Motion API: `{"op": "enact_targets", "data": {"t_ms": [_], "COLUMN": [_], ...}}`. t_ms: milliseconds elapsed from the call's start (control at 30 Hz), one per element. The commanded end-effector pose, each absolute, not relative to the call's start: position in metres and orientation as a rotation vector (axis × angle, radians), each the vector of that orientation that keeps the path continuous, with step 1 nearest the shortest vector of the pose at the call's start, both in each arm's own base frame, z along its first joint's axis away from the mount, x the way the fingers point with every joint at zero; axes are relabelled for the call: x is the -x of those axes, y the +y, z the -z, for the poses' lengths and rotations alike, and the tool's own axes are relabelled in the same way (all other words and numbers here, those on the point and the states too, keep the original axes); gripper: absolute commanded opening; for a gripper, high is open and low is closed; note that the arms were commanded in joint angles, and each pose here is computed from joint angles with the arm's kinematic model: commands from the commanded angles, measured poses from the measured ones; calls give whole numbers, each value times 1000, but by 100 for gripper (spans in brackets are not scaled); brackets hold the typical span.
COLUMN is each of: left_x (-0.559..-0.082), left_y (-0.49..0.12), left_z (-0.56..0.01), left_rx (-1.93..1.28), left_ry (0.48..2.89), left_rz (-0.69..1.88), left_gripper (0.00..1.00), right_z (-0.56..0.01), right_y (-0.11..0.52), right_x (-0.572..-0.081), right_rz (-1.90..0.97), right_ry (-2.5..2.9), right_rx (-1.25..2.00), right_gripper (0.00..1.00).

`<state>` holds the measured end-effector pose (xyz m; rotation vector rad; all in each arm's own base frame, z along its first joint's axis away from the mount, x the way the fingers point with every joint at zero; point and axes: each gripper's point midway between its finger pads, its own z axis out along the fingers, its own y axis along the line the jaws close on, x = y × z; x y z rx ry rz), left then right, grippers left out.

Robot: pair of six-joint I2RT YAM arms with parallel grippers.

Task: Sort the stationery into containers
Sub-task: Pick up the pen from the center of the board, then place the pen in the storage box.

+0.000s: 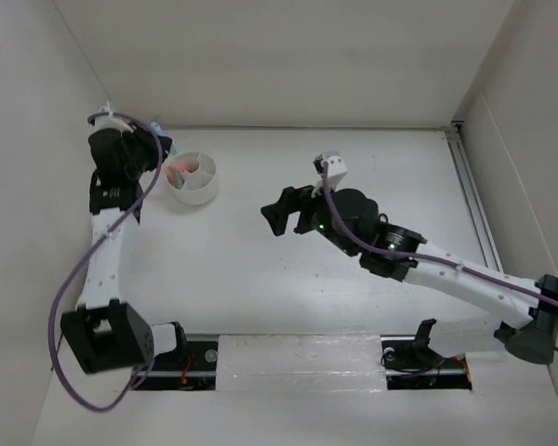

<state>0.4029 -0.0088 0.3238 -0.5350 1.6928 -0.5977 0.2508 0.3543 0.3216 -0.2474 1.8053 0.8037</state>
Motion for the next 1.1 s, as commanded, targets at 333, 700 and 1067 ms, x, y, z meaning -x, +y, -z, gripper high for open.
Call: {"op": "enact_targets", "data": {"t_ms": [333, 700, 1067], "left_x": [-469, -440, -447], "left_y": [-48, -54, -56], "left_z": [-293, -252, -239], "left_rx": [30, -113, -294], "left_ry": [1922, 1954, 2004], "left_rz": [409, 77, -68], "left_gripper": [0, 0, 0], "right_z": [-327, -319, -316], "right_y": [269, 256, 250], "right_x": [-249, -243, -242], "right_rz": [-671, -684, -692], "right_ry": [1723, 1706, 1689], "right_rx": [322, 408, 446], "right_gripper": [100, 100, 100]}}
